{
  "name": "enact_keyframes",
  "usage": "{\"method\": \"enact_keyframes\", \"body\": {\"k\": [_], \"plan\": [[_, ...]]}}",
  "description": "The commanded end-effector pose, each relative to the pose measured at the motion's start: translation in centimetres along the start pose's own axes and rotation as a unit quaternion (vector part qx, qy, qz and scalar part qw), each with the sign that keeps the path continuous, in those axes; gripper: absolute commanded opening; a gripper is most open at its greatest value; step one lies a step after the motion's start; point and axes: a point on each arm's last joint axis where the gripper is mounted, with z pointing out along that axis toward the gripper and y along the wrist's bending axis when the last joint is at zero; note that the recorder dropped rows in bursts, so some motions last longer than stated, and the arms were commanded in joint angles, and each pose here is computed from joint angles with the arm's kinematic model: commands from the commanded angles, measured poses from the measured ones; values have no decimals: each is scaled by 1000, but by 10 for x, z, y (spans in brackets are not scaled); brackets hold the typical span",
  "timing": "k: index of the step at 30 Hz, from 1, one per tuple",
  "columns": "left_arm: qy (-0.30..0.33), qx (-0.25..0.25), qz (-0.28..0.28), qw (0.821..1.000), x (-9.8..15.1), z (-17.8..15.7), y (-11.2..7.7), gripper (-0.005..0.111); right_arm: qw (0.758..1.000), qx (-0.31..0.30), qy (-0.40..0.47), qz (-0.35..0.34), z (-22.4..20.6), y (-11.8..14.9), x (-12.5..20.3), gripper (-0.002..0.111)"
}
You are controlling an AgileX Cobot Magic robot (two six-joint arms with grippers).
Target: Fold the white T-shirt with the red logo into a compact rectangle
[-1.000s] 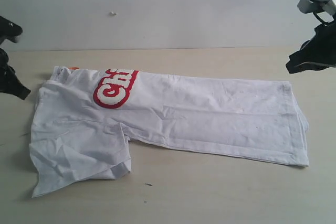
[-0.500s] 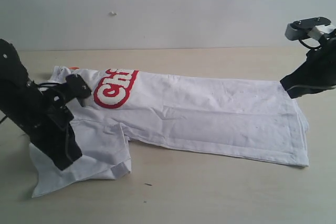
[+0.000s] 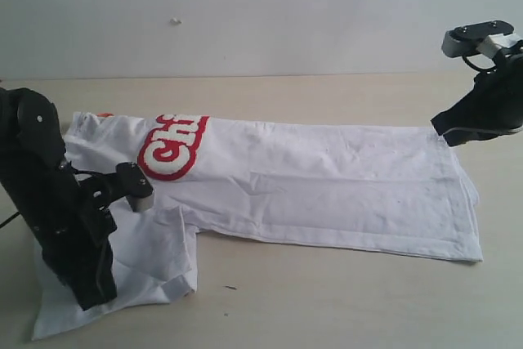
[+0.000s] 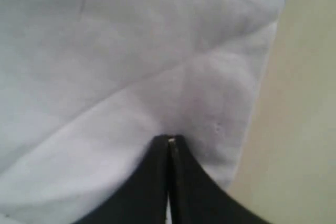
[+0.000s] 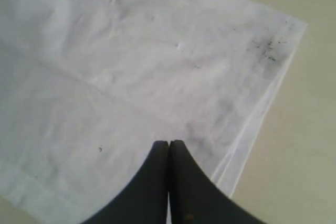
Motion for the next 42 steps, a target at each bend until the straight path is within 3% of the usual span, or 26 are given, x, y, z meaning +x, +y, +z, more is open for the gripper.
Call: {"method": "enact_keyframes", "body": {"k": [1,5,8,11,14,19,24,35,42], "plan": [[70,64,-12,995,15,1,-15,0,1000,0,-7,8,1,0,0,0],[45,38,-14,998,12,-10,-16,0,1000,-10,-8,19,1,2,-1,0],[-18,-42,1,999,5,-31,-12,0,1000,-17,-4,21,1,3,0,0],[-92,-122,10,988,-3,-56,-10,0,999,-20,-5,25,1,4,0,0],[-174,-193,-20,965,-13,-74,-4,0,999,-23,-7,29,1,4,-1,0],[-295,-260,-150,907,-29,-75,22,0,998,-37,-12,49,2,7,-2,0],[-339,-271,-239,868,-34,-53,52,0,997,-54,15,60,21,5,4,0],[-262,-229,-318,882,-24,-17,121,0,993,-69,29,96,75,-11,-3,0],[-250,-226,-349,875,-4,-16,137,0,994,-43,43,87,110,-23,7,0]]}}
